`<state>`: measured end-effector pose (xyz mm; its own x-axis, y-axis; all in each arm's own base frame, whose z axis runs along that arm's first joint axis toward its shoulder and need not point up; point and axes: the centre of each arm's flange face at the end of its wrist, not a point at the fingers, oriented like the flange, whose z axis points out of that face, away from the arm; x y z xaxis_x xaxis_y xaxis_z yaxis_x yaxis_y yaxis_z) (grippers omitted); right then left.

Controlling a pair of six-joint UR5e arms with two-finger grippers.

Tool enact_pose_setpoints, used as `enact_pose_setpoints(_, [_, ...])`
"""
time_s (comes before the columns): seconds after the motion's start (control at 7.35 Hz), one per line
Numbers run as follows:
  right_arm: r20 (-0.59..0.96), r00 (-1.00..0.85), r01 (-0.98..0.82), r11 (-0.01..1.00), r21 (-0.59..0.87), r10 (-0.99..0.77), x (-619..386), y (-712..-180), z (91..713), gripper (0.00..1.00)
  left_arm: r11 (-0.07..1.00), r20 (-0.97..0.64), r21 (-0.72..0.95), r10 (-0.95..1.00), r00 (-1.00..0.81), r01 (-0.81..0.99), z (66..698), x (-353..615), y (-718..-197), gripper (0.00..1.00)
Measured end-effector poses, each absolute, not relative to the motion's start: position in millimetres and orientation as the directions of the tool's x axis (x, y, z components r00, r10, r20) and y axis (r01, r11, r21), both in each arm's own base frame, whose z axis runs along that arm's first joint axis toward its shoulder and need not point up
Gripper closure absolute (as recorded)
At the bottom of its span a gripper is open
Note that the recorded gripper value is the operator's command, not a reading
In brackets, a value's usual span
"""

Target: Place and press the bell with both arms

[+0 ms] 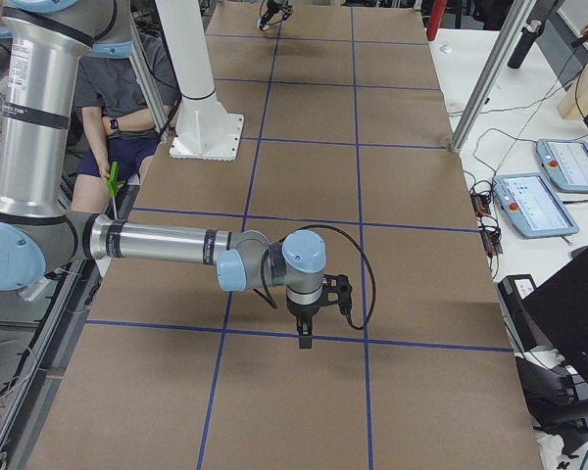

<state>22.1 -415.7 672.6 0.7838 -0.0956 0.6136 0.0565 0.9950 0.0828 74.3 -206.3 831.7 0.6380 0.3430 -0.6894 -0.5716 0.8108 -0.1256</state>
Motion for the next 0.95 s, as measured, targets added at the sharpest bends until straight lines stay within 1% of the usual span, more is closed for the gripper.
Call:
enact_pose_setpoints(0.41, [0.615,0.783,0.056,0.995,0.079,-0.093,22.0,-415.6,673.2,0.00,0.820,-0.737,-0.051,0.354,0.576,-0.570,787.6,87.7,-219.6,0.85])
enact_pose_setpoints(0.68, [0.615,0.783,0.056,0.996,0.072,-0.089,22.1,-414.1,675.5,0.00,0.824,-0.758,-0.038,0.345,0.554,-0.565,733.6,104.8,-241.8,0.85])
enact_pose_setpoints(0.95, [0.615,0.784,0.056,0.996,0.066,-0.085,22.5,-411.1,678.4,0.00,0.827,-0.759,-0.041,0.339,0.556,-0.560,668.2,132.9,-281.9,0.85])
